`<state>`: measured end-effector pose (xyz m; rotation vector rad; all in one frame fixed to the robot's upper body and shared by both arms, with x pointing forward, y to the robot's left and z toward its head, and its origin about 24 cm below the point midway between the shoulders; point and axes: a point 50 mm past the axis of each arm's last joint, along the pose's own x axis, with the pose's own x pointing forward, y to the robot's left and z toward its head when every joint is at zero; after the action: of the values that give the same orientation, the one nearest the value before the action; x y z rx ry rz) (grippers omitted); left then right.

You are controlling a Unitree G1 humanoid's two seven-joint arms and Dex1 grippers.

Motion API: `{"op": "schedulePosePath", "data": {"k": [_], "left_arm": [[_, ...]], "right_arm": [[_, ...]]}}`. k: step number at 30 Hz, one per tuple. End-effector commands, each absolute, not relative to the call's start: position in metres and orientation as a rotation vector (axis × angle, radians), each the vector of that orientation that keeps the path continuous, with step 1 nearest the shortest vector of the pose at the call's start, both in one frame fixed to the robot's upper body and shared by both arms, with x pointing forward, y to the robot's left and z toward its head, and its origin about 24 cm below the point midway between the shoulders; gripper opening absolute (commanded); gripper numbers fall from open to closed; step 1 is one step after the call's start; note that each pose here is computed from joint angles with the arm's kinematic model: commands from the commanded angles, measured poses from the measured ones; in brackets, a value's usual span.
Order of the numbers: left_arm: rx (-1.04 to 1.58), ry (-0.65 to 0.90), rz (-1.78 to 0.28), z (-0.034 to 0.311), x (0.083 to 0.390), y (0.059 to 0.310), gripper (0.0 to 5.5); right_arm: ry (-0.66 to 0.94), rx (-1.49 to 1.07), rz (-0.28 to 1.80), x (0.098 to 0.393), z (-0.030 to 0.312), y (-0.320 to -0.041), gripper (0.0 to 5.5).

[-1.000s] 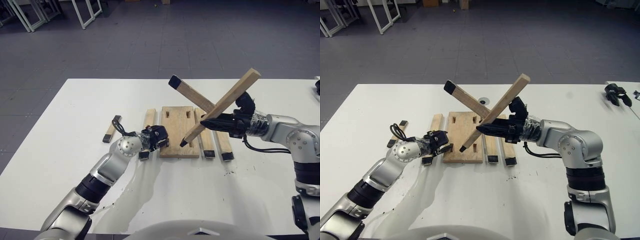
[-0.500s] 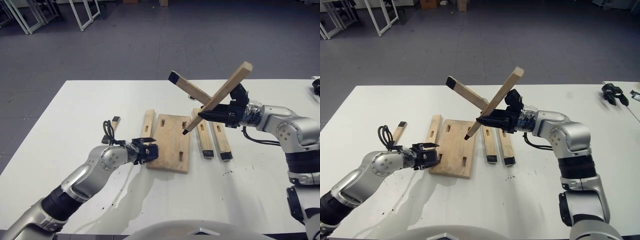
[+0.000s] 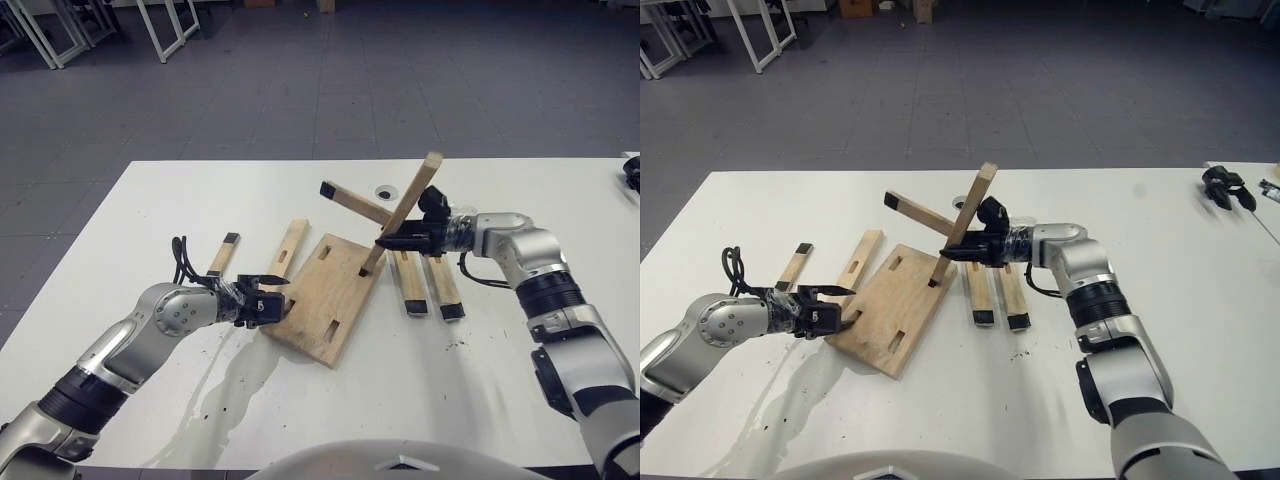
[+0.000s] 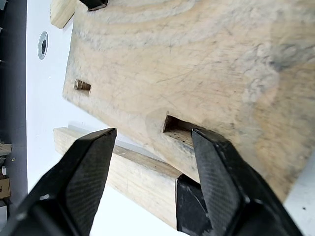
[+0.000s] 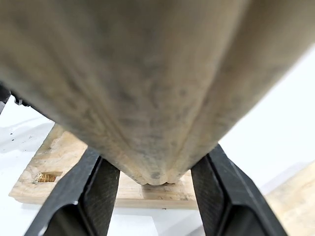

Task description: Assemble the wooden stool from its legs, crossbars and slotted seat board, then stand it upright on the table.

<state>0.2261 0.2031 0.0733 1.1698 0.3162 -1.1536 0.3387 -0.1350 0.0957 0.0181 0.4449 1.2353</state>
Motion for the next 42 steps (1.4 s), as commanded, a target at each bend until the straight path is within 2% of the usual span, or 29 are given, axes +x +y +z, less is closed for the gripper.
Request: {"op": "schedulePosePath", "data": {"k": [1,3,9,12,14,18,23,27,28,30,34,36,38,40,42], "left_arm": [[1.145,0.477,-1.199,0.047,0.215,0.212,2.83],[1.14,0.462,-1.188,0.049,0.217,0.21,2.83],[1.111,0.435,-1.161,0.046,0.218,0.203,2.83],[1.1,0.415,-1.146,0.046,0.219,0.201,2.83],[1.1,0.402,-1.134,0.048,0.22,0.201,2.83],[1.098,0.395,-1.112,0.047,0.223,0.202,2.83],[1.094,0.389,-1.102,0.046,0.226,0.202,2.83],[1.092,0.385,-1.098,0.045,0.227,0.2,2.83],[1.092,0.383,-1.097,0.045,0.228,0.2,2.83],[1.092,0.383,-1.093,0.045,0.228,0.2,2.83],[1.088,0.381,-1.085,0.046,0.228,0.2,2.83],[1.09,0.383,-1.08,0.045,0.227,0.202,2.83],[1.088,0.384,-1.077,0.045,0.225,0.202,2.83],[1.078,0.384,-1.083,0.044,0.223,0.201,2.83],[1.075,0.384,-1.092,0.043,0.221,0.199,2.83]], "right_arm": [[0.585,-0.111,1.177,0.347,0.075,-0.136,2.02],[0.669,-0.194,1.137,0.346,0.057,-0.138,2.02],[0.827,-0.364,1.085,0.32,0.001,-0.145,2.02],[0.874,-0.374,1.054,0.312,-0.013,-0.151,2.02],[0.875,-0.241,1.076,0.316,-0.003,-0.153,2.02],[0.796,-0.058,1.111,0.339,0.038,-0.159,2.02],[0.694,-0.025,1.112,0.357,0.069,-0.157,2.02],[0.637,-0.027,1.152,0.36,0.078,-0.149,2.02],[0.622,-0.032,1.155,0.361,0.079,-0.148,2.39],[0.618,-0.07,1.165,0.36,0.08,-0.149,2.66],[0.672,-0.211,1.097,0.355,0.079,-0.176,3.33],[0.607,-0.238,0.965,0.363,0.098,-0.195,3.33],[0.455,-0.205,0.786,0.38,0.135,-0.208,3.33],[0.217,-0.134,0.653,0.396,0.188,-0.207,3.33],[-0.077,0.012,0.664,0.4,0.251,-0.188,3.33]]}}
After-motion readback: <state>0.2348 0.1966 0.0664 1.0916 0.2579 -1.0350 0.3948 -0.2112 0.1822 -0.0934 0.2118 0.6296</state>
